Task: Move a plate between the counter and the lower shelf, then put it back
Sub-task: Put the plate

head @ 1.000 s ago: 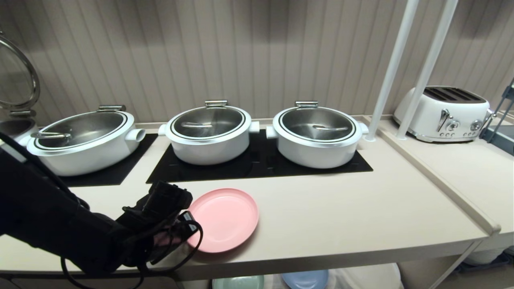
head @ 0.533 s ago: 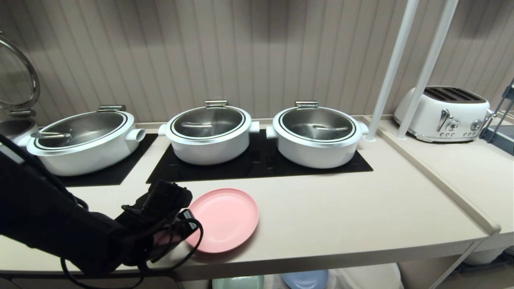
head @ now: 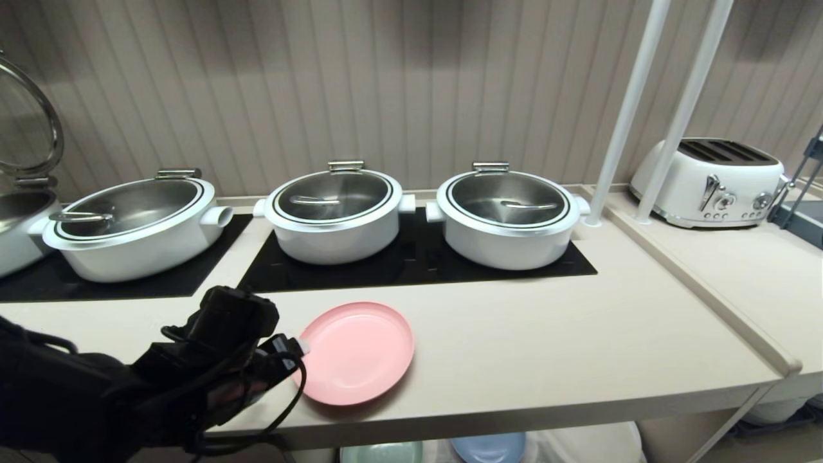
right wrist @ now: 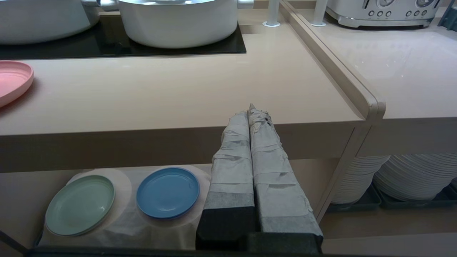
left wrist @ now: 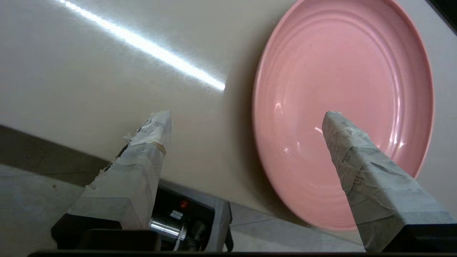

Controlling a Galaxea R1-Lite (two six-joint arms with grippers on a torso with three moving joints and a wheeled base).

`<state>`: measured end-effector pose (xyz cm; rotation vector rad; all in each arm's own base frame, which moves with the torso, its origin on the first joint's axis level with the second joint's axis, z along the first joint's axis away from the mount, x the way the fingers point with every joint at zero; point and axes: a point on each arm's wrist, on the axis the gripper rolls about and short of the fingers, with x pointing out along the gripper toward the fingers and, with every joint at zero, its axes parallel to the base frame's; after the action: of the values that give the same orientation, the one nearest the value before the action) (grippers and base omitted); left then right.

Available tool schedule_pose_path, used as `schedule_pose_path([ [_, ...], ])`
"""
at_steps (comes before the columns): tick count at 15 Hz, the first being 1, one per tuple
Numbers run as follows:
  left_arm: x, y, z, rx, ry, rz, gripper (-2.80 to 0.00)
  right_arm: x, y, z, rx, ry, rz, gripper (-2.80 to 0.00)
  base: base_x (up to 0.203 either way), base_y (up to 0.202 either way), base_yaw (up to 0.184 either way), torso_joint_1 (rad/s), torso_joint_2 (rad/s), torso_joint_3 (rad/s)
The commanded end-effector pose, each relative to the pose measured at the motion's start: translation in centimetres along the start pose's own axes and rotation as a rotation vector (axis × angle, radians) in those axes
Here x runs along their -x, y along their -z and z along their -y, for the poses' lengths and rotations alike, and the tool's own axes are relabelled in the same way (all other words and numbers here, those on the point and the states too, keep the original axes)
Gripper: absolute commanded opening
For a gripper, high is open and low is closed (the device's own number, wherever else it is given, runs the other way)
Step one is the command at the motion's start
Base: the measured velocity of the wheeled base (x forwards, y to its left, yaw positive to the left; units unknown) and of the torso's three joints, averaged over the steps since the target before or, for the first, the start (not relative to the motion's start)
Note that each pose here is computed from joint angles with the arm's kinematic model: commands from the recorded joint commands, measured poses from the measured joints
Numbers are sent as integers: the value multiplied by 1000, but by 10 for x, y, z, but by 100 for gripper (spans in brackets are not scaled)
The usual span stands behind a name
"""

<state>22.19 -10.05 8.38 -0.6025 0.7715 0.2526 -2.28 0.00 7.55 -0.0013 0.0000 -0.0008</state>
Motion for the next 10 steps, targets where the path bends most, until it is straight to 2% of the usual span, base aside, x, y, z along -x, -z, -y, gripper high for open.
schedule_pose_path([
  [1,17,2,-13,2,12,13,0,0,0,0,0,-1,0,-280,0,0,0,0,0,0],
  [5,43,6,-34,-4,33,40,0,0,0,0,0,-1,0,-280,0,0,0,0,0,0],
  [7,50,10,-44,-34,21,50,0,0,0,0,0,-1,0,-280,0,0,0,0,0,0],
  [9,53,11,-47,-39,19,62,0,0,0,0,0,1,-1,-280,0,0,0,0,0,0],
  [10,54,11,-48,-42,21,68,-168,0,0,0,0,-1,0,-280,0,0,0,0,0,0],
])
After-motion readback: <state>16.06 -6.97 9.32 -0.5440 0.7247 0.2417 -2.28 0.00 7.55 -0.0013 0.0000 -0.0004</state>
